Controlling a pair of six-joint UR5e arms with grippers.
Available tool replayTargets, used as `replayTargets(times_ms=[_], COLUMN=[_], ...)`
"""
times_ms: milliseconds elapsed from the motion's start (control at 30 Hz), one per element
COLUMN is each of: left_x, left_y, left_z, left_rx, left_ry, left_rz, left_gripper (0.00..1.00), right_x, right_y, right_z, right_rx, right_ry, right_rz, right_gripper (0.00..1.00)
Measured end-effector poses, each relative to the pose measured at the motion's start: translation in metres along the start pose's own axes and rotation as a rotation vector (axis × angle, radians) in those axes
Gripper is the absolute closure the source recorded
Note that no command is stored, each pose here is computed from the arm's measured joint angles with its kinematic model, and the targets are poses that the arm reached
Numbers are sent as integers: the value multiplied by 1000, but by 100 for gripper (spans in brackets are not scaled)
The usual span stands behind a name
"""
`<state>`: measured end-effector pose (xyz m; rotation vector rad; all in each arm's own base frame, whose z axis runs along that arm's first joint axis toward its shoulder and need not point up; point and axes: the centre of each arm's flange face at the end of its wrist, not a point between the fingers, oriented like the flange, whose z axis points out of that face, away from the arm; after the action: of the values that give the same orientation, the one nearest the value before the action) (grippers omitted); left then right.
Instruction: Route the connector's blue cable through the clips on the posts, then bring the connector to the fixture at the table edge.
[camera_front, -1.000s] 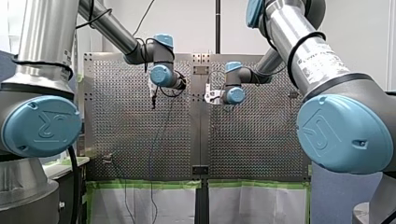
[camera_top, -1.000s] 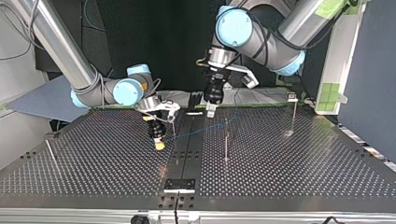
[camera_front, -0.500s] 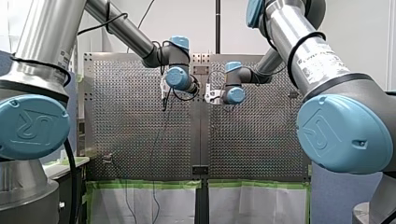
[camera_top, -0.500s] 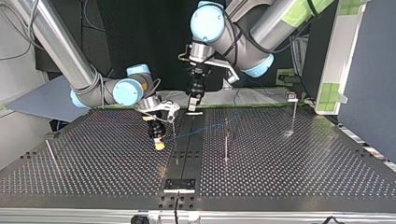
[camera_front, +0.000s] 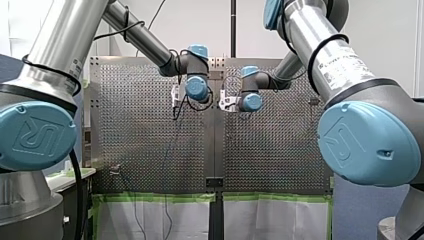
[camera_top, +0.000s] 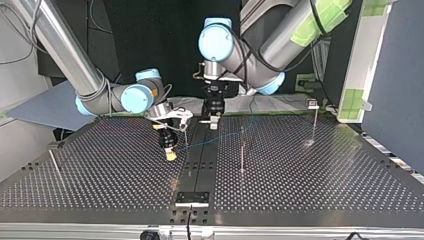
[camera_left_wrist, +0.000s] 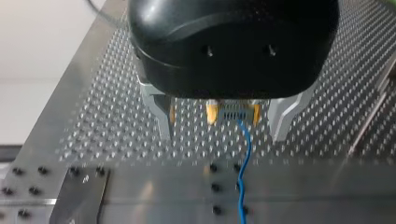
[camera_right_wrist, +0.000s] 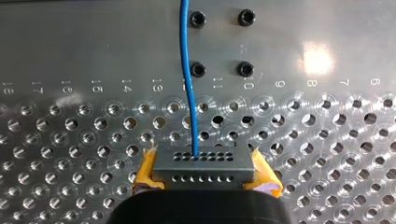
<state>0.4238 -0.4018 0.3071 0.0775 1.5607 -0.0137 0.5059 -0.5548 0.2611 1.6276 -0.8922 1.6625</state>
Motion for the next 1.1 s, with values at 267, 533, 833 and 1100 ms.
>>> replayTargets(times_ms=[267, 533, 833, 1100], left_x=[12, 30, 16, 25], left_y=[9, 3, -1, -6], left_z=[10, 21, 32, 41], left_rx=[-86, -100, -98, -98], left_ry=[17, 26, 3, 25], left_rz=[5, -9, -24, -3], left_gripper=[0, 0, 0, 0], right_x=[0, 0, 0, 0], right_y=[0, 1, 1, 0], right_z=[0, 0, 0, 0], right_rx=[1, 0, -1, 2], right_ry=[1, 1, 0, -1], right_rz=[0, 0, -1, -1], right_gripper=[98, 98, 98, 98])
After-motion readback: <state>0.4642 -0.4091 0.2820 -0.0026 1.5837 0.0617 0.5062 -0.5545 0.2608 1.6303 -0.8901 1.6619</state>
